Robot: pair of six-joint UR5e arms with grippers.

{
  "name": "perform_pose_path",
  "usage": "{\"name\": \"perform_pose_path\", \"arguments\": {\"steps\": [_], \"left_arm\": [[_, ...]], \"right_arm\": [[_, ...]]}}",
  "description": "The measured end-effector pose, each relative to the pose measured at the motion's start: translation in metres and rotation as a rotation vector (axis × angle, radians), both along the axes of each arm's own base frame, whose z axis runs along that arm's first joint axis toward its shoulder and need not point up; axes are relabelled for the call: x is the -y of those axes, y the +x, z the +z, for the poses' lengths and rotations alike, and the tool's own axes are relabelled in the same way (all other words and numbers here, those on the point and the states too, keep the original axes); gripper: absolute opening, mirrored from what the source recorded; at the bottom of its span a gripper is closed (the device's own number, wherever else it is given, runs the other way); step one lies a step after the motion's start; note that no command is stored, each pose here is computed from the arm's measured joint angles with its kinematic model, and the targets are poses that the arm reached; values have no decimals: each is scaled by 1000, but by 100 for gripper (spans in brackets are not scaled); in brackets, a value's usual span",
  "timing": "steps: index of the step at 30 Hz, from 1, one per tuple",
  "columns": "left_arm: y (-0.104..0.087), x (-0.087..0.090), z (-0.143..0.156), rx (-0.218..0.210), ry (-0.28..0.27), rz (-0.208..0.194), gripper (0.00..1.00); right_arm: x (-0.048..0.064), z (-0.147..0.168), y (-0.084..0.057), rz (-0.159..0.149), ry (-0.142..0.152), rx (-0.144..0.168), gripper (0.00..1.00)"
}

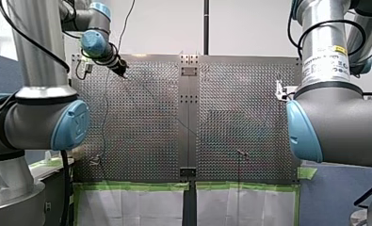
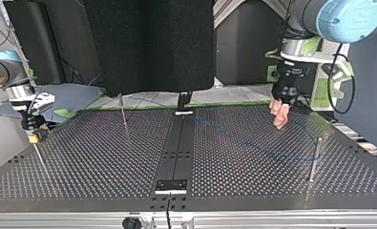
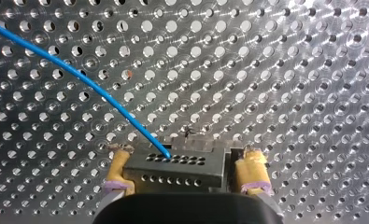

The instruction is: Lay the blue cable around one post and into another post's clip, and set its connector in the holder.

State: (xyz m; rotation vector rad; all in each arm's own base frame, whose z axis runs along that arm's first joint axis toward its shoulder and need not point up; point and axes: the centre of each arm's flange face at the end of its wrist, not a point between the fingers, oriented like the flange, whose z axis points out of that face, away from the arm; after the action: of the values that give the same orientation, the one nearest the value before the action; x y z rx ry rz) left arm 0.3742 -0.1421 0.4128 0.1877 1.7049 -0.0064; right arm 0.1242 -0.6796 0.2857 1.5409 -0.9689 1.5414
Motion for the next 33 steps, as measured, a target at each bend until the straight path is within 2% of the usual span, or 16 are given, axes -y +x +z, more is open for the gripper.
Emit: {"name": "perform_pose_path", "arguments": {"steps": [6, 17, 24, 33], "left_arm": [[2, 17, -35, -42, 1, -21, 100], [10, 48, -82, -81, -59, -9, 100], [0, 65, -125, -139, -92, 4, 100], [-27, 86, -187, -227, -130, 15, 100]], "right_arm": [[0, 0, -2, -2, 0, 0, 99], [1, 0, -2, -3, -3, 0, 99], [1, 1, -2, -3, -5, 0, 99], [1, 1, -1, -2, -5, 0, 99]]}}
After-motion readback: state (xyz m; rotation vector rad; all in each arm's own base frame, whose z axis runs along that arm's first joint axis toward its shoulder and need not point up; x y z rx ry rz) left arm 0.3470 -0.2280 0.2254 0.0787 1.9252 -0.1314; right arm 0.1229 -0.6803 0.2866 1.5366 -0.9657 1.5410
